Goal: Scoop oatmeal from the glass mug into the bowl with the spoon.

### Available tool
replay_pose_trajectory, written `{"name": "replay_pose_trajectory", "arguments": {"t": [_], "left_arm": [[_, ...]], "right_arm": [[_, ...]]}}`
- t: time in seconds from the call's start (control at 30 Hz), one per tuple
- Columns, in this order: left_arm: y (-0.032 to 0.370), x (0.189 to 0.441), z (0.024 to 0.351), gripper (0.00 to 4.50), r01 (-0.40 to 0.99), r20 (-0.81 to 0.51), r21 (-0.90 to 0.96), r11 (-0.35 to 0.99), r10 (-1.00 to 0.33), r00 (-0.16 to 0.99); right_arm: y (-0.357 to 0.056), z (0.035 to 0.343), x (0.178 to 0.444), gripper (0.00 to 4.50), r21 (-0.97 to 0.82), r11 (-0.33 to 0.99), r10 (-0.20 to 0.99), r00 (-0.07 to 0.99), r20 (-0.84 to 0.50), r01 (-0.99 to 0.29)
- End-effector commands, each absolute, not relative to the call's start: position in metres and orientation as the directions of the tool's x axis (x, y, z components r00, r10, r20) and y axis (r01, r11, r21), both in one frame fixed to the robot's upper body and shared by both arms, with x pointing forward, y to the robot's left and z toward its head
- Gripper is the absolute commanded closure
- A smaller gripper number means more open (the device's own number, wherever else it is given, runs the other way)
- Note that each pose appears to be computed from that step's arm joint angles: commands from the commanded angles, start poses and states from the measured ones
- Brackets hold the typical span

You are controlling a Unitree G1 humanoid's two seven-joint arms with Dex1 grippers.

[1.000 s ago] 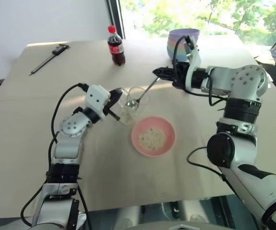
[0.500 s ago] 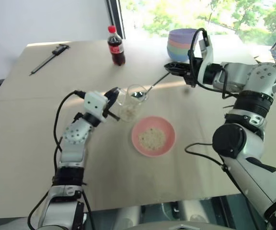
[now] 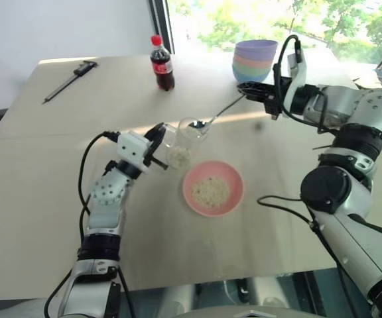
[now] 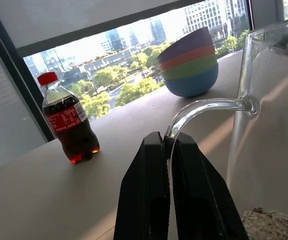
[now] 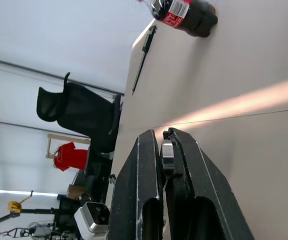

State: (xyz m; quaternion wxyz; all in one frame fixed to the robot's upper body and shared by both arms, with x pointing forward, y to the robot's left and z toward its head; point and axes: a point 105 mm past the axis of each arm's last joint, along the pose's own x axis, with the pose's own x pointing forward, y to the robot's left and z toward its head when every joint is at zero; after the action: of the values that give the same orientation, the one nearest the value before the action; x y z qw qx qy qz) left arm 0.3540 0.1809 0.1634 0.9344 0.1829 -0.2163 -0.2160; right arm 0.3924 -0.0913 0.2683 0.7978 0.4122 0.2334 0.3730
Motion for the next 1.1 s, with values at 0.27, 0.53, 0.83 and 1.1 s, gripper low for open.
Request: {"name": "replay_pose_trajectory", "arguments": {"t": [0.27, 0.53, 0.83, 1.1], "left_arm": [[0.189, 0.351, 0.175, 4.49, 0.296, 0.371, 0.454, 0.840, -0.480, 0.795], [0.198, 0.353, 0.171, 4.49, 0.283, 0.358, 0.461, 0.841, -0.468, 0.808], [0.209, 0.356, 0.173, 4.49, 0.254, 0.363, 0.462, 0.850, -0.443, 0.820], [0.208, 0.357, 0.172, 4.49, 0.263, 0.356, 0.460, 0.848, -0.448, 0.820]], "right_arm": [[-0.099, 0.283, 0.385, 4.50, 0.814, 0.347, 0.813, 0.582, -0.014, -0.466], [-0.105, 0.283, 0.371, 4.50, 0.794, 0.311, 0.856, 0.518, 0.005, -0.521], [-0.106, 0.273, 0.343, 4.50, 0.737, 0.317, 0.904, 0.424, -0.046, -0.597], [-0.087, 0.259, 0.324, 4.50, 0.488, 0.499, 0.861, 0.473, -0.185, -0.716]]}}
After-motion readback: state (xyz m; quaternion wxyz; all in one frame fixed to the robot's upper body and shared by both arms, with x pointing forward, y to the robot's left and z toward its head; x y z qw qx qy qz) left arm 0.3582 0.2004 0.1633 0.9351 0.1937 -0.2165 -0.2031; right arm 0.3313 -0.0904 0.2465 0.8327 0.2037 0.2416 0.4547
